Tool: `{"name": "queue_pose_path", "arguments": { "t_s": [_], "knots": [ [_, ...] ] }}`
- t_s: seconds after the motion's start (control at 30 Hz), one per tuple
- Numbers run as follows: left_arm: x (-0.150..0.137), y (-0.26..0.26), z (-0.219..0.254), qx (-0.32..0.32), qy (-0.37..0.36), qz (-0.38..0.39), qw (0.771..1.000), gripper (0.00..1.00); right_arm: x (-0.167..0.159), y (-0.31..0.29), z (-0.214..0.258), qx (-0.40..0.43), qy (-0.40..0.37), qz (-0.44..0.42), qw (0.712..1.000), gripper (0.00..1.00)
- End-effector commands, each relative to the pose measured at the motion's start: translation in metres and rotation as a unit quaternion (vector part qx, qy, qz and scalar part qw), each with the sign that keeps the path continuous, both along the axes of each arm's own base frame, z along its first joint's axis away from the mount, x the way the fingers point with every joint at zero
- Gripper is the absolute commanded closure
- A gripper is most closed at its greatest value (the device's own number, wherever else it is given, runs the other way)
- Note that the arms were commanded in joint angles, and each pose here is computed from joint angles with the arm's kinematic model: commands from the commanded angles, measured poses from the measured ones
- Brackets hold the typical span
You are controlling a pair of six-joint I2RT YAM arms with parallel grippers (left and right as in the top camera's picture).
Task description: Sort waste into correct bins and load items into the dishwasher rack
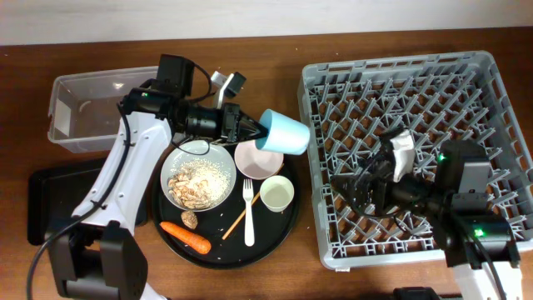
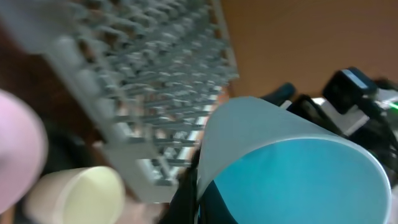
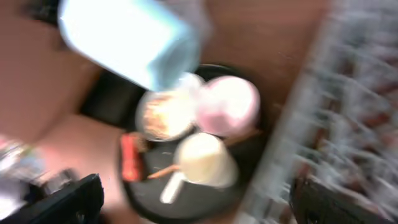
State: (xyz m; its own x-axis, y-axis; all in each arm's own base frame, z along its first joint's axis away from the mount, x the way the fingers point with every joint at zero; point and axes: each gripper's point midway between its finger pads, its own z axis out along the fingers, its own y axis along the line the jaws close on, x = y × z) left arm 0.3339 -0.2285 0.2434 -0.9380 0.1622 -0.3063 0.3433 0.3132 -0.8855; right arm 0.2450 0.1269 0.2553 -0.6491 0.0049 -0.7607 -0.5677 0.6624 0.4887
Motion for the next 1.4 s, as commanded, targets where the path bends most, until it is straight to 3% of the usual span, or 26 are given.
{"name": "queue_pose_path", "arguments": {
  "t_s": [0.0,0.5,0.7,1.07,1.37],
  "knots": [
    [-0.022,-0.015,0.041,-0.095,-0.023,-0.058,0.993,1.00,-0.018,0.025,0.027,0.075,-0.020,0.103,0.992,0.02],
    [-0.058,-0.055,0.038,-0.088,-0.013,-0.123,0.988,1.00,-0.014,0.033,0.039,0.108,-0.047,0.149,0.982,0.01],
    [-0.060,-0.057,0.038,-0.087,-0.007,-0.125,0.988,1.00,-0.014,0.033,0.039,0.109,-0.047,0.149,0.982,0.11],
    [-0.068,-0.063,0.039,-0.084,0.020,-0.131,0.988,1.00,-0.014,0.033,0.039,0.109,-0.047,0.149,0.982,0.12],
    [-0.074,-0.069,0.039,-0.081,0.034,-0.138,0.987,1.00,-0.014,0.033,0.039,0.109,-0.047,0.149,0.982,0.22]
  ]
}}
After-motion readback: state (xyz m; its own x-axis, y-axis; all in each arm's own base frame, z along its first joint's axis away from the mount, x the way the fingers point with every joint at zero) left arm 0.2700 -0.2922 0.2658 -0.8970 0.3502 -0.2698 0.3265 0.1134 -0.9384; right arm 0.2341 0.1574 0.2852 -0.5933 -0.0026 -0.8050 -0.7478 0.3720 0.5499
